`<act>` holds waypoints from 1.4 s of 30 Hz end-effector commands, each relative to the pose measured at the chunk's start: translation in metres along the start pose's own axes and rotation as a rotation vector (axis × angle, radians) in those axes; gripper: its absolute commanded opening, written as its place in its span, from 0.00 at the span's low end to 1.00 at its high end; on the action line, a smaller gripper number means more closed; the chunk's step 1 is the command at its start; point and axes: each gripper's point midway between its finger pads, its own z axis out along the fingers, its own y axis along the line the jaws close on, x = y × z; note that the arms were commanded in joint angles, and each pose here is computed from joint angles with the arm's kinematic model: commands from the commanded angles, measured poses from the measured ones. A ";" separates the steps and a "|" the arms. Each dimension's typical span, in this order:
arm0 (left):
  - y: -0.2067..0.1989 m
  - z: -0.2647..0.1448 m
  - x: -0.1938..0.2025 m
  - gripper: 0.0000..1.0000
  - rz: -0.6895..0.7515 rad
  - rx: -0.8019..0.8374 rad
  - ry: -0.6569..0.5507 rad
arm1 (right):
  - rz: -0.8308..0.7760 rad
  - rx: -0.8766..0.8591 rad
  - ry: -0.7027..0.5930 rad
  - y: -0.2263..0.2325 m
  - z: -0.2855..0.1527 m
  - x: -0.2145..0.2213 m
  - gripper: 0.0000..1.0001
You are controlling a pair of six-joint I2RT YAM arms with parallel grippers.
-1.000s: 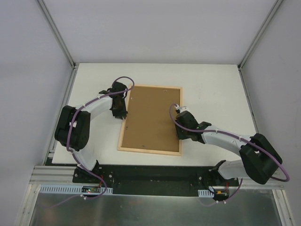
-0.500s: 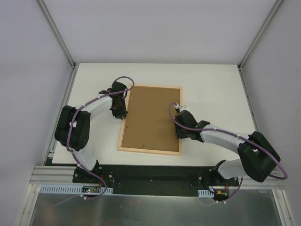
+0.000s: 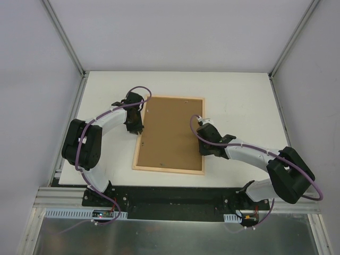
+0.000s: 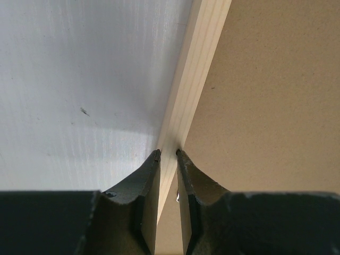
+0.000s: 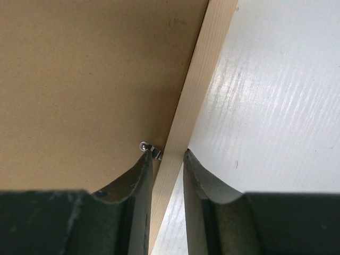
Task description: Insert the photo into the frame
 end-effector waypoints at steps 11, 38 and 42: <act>-0.022 -0.037 0.008 0.45 0.028 0.095 -0.054 | 0.010 0.029 0.071 -0.014 0.003 0.010 0.13; -0.001 -0.005 0.046 0.54 0.106 -0.091 0.026 | 0.065 -0.002 0.098 -0.023 0.005 0.005 0.14; 0.002 -0.002 0.046 0.52 0.095 -0.107 0.026 | 0.065 -0.008 0.099 -0.023 0.005 0.006 0.14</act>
